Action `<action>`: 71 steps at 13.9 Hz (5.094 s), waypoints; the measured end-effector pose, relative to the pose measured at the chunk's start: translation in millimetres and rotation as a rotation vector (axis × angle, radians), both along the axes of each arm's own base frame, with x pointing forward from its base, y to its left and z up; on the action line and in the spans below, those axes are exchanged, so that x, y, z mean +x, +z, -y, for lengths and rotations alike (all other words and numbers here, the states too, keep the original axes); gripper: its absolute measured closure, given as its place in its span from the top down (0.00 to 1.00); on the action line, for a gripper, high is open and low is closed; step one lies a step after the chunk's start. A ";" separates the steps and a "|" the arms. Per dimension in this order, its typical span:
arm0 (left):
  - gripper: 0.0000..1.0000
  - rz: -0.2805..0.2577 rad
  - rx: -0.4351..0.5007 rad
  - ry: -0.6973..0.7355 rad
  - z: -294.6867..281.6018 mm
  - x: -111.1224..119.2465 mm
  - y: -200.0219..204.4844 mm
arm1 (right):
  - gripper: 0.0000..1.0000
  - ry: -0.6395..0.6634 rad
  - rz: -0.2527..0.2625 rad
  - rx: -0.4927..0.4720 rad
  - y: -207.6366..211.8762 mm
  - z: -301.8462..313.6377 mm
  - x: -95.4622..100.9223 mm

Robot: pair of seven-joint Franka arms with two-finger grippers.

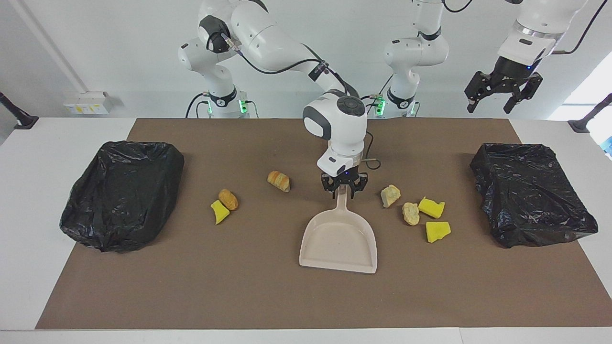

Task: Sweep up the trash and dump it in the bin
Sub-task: 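Grasp the beige dustpan handle with the right gripper and lift it, then place the dustpan near the scraps while the left gripper grasps the brush, then move the brush with the left gripper behind the yellow sponge pieces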

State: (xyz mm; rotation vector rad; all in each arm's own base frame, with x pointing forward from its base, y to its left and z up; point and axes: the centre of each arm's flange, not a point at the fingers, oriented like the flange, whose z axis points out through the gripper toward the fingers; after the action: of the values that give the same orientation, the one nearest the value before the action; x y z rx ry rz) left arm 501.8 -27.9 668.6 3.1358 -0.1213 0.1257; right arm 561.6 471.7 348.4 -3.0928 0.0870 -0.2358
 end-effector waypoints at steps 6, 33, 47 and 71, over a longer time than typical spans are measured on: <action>1.00 0.000 0.000 0.000 0.0 0.0 0.0 | 0.32 -0.043 0.012 0.011 13.1 23.0 18.1; 1.00 -0.127 0.013 -0.114 163.8 -38.1 -87.0 | 0.32 1.175 -0.240 -0.085 115.3 276.7 41.1; 1.00 -0.142 0.070 -0.061 328.9 -231.3 -310.6 | 0.32 1.461 -0.218 -0.148 55.5 291.0 -16.1; 0.25 -0.186 0.037 0.032 183.3 -87.3 -212.8 | 0.32 1.656 -0.207 -0.285 74.1 232.6 -23.3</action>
State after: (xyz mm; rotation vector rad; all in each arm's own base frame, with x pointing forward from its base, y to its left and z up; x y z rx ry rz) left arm 414.5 -211.2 455.8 3.1659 -0.0743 -0.1696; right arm 538.3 239.1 422.5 -2.2545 -2.3504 0.1689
